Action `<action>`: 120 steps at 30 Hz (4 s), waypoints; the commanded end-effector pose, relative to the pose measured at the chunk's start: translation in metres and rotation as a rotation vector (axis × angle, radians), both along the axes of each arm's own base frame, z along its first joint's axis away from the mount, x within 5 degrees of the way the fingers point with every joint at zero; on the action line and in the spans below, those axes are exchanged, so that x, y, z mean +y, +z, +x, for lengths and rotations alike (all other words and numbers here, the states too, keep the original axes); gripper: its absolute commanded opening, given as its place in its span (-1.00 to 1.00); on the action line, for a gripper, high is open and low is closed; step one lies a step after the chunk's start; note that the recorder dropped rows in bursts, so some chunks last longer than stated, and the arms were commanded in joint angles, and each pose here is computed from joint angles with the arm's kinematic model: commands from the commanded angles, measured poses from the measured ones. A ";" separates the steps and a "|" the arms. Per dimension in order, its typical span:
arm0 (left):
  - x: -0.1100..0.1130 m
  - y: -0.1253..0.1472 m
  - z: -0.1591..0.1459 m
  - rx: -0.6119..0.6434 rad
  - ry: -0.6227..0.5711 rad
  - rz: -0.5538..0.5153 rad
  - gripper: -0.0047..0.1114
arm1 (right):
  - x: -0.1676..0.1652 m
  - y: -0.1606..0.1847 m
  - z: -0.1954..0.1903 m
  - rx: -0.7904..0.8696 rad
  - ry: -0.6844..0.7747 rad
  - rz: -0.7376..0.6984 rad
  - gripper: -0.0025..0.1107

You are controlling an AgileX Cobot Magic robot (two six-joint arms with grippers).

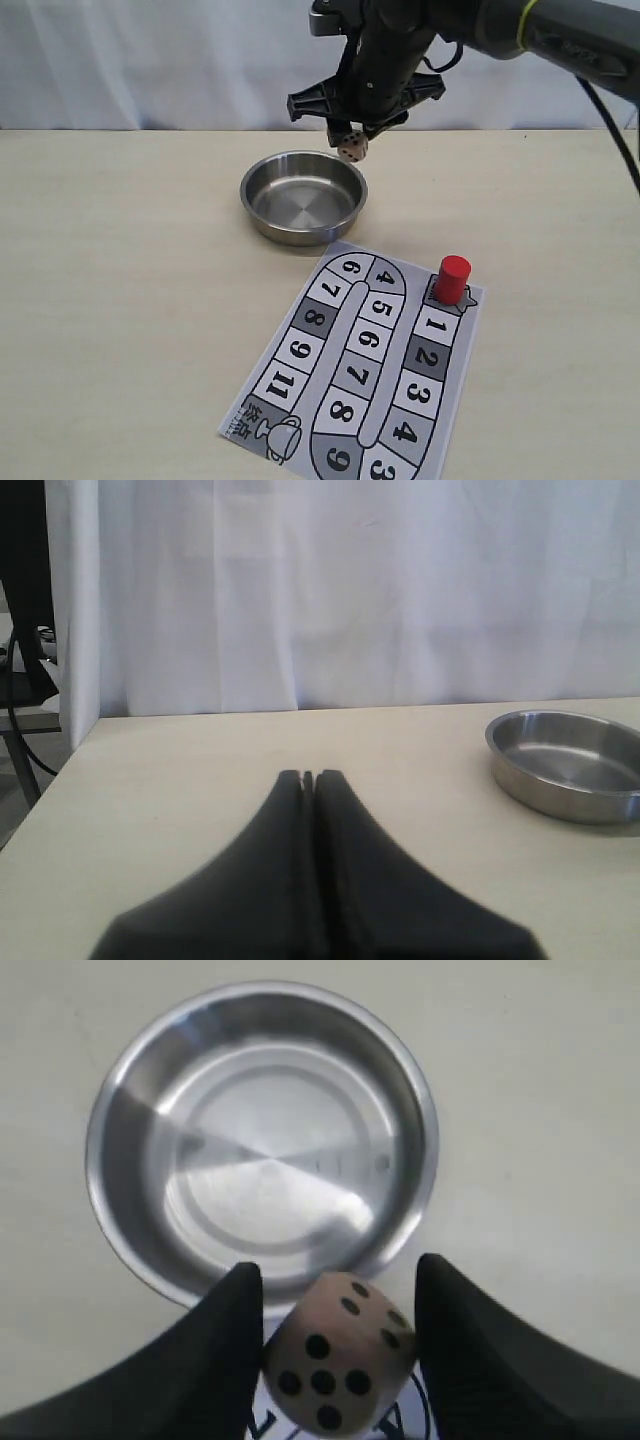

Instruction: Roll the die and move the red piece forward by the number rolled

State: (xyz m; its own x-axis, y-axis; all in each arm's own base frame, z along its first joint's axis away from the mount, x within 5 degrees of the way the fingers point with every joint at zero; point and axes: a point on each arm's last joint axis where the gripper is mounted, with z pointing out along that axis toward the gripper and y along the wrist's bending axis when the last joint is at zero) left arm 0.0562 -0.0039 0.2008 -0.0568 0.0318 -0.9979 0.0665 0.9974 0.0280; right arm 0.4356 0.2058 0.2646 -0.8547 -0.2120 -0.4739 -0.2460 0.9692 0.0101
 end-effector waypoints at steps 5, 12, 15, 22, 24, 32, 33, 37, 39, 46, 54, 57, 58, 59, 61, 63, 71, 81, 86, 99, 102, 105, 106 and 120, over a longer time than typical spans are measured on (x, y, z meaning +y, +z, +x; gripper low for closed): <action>0.000 -0.001 0.000 -0.003 -0.002 -0.010 -0.92 | -0.039 -0.006 -0.037 0.032 -0.016 -0.026 -0.89; 0.000 -0.001 0.000 -0.003 -0.002 -0.010 -0.92 | -0.099 -0.020 -0.073 0.115 -0.095 -0.002 -0.89; 0.000 -0.001 0.000 -0.003 -0.002 -0.010 -0.92 | -0.132 -0.022 -0.086 0.105 -0.148 0.012 -0.89; 0.000 -0.001 0.000 -0.003 -0.002 -0.010 -0.92 | -0.201 -0.030 -0.109 0.070 -0.274 -0.005 -0.89; 0.000 -0.001 0.000 -0.003 -0.002 -0.010 -0.92 | -0.220 -0.035 -0.108 0.058 -0.332 -0.002 -0.89; 0.000 -0.001 0.000 -0.003 -0.002 -0.010 -0.92 | -0.260 -0.064 -0.088 -0.040 -0.348 -0.043 -0.89; 0.000 -0.001 0.000 -0.003 -0.002 -0.010 -0.92 | -0.261 -0.069 -0.084 -0.045 -0.329 -0.053 -0.89; 0.000 -0.001 0.000 -0.003 -0.002 -0.010 -0.92 | -0.262 -0.083 -0.060 -0.004 -0.255 -0.081 -0.88; 0.000 -0.001 0.000 -0.003 -0.002 -0.010 -0.92 | -0.264 -0.086 -0.049 0.004 -0.231 -0.092 -0.88; 0.000 -0.001 0.000 -0.003 -0.002 -0.010 -0.92 | -0.274 -0.092 -0.016 0.011 -0.225 -0.083 -0.88; 0.000 -0.001 0.000 -0.003 -0.002 -0.010 -0.92 | -0.248 -0.112 -0.002 0.084 -0.161 0.206 -0.40; 0.000 -0.001 0.000 -0.003 -0.002 -0.010 -0.92 | -0.242 -0.109 0.000 0.094 -0.116 0.264 0.11; 0.000 -0.001 0.000 -0.003 -0.002 -0.010 -0.92 | -0.241 -0.107 0.000 0.085 -0.113 0.271 0.24; 0.000 -0.001 0.000 -0.003 -0.002 -0.010 -0.92 | -0.241 -0.103 0.001 0.076 -0.117 0.279 0.37; 0.000 -0.001 0.000 -0.003 -0.002 -0.010 -0.92 | -0.240 -0.099 0.002 0.059 -0.130 0.303 0.49; 0.000 -0.001 0.000 -0.003 -0.002 -0.010 -0.92 | -0.239 -0.094 0.003 0.042 -0.131 0.313 0.49; 0.000 -0.001 0.000 -0.003 -0.002 -0.010 -0.92 | -0.239 -0.089 0.002 0.033 -0.128 0.311 0.42; 0.000 -0.001 0.000 -0.003 -0.002 -0.010 -0.92 | -0.240 -0.089 0.002 0.034 -0.121 0.300 0.42; 0.000 -0.001 0.000 -0.003 -0.002 -0.010 -0.92 | -0.240 -0.089 0.002 0.034 -0.121 0.300 0.42; 0.000 -0.001 0.000 -0.003 -0.002 -0.010 -0.92 | -0.186 -0.041 -0.010 0.000 0.151 0.136 -0.88; 0.000 -0.001 0.000 -0.003 -0.002 -0.010 -0.92 | -0.152 -0.039 -0.014 0.006 0.236 0.128 -0.88; 0.000 -0.001 0.000 -0.003 -0.002 -0.010 -0.92 | -0.134 -0.041 -0.018 0.013 0.313 0.062 -0.88; 0.000 -0.001 0.000 -0.003 -0.002 -0.010 -0.92 | -0.128 -0.042 -0.019 0.014 0.337 0.043 -0.88; 0.000 -0.001 0.000 -0.003 -0.002 -0.010 -0.92 | -0.094 -0.067 -0.022 0.057 0.496 -0.112 -0.88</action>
